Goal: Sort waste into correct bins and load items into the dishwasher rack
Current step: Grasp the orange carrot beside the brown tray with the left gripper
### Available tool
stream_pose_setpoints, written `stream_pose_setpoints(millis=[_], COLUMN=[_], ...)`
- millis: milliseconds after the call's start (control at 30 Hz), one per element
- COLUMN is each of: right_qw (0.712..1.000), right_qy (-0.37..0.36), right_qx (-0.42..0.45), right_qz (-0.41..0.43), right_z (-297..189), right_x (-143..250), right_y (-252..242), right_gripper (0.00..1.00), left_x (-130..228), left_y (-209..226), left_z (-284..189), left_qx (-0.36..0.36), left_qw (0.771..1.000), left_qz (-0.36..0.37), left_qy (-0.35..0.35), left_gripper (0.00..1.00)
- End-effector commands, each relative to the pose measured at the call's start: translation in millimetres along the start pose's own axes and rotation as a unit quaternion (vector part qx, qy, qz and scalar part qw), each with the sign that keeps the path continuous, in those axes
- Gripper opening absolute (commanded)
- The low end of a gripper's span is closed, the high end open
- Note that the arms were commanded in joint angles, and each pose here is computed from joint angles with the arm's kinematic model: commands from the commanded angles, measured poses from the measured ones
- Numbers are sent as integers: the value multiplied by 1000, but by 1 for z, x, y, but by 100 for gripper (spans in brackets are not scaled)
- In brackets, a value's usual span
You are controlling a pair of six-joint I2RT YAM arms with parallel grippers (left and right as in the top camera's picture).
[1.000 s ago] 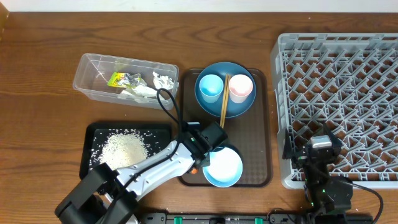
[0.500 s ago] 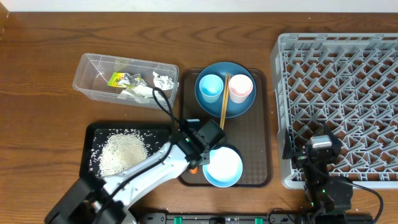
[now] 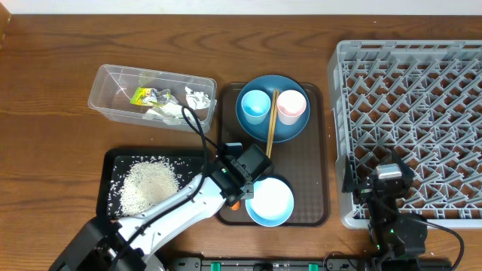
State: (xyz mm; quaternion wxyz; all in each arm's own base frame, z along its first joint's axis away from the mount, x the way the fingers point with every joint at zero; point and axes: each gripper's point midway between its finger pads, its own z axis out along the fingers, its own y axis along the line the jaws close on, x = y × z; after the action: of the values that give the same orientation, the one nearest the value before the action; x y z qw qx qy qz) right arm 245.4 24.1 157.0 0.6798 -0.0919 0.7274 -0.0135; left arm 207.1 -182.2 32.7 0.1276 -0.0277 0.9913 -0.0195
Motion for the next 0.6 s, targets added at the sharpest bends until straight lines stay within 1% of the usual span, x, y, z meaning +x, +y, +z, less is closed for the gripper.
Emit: stream_pose_setpoints(millis=[0, 333, 467, 500, 567], right_qw=[1000, 1000, 1000, 1000, 1000], right_qy=[2, 2, 2, 2, 2], right_qx=[6, 6, 6, 6, 6], right_qz=[-3, -3, -3, -3, -3], right_z=[0, 0, 0, 0, 0], right_x=[2, 2, 2, 1, 2], right_y=[-3, -3, -3, -3, -3], right_gripper=[99, 99, 99, 99, 99], left_x=[4, 11, 12, 12, 11], left_y=[6, 11, 13, 12, 12], left_z=[7, 25, 27, 27, 27], left_qx=[-14, -18, -19, -19, -17], left_qw=[1000, 999, 999, 999, 999], left_qz=[-13, -40, -40, -40, -41], left_qy=[8, 7, 6, 6, 5], left_gripper=[42, 42, 43, 41, 31])
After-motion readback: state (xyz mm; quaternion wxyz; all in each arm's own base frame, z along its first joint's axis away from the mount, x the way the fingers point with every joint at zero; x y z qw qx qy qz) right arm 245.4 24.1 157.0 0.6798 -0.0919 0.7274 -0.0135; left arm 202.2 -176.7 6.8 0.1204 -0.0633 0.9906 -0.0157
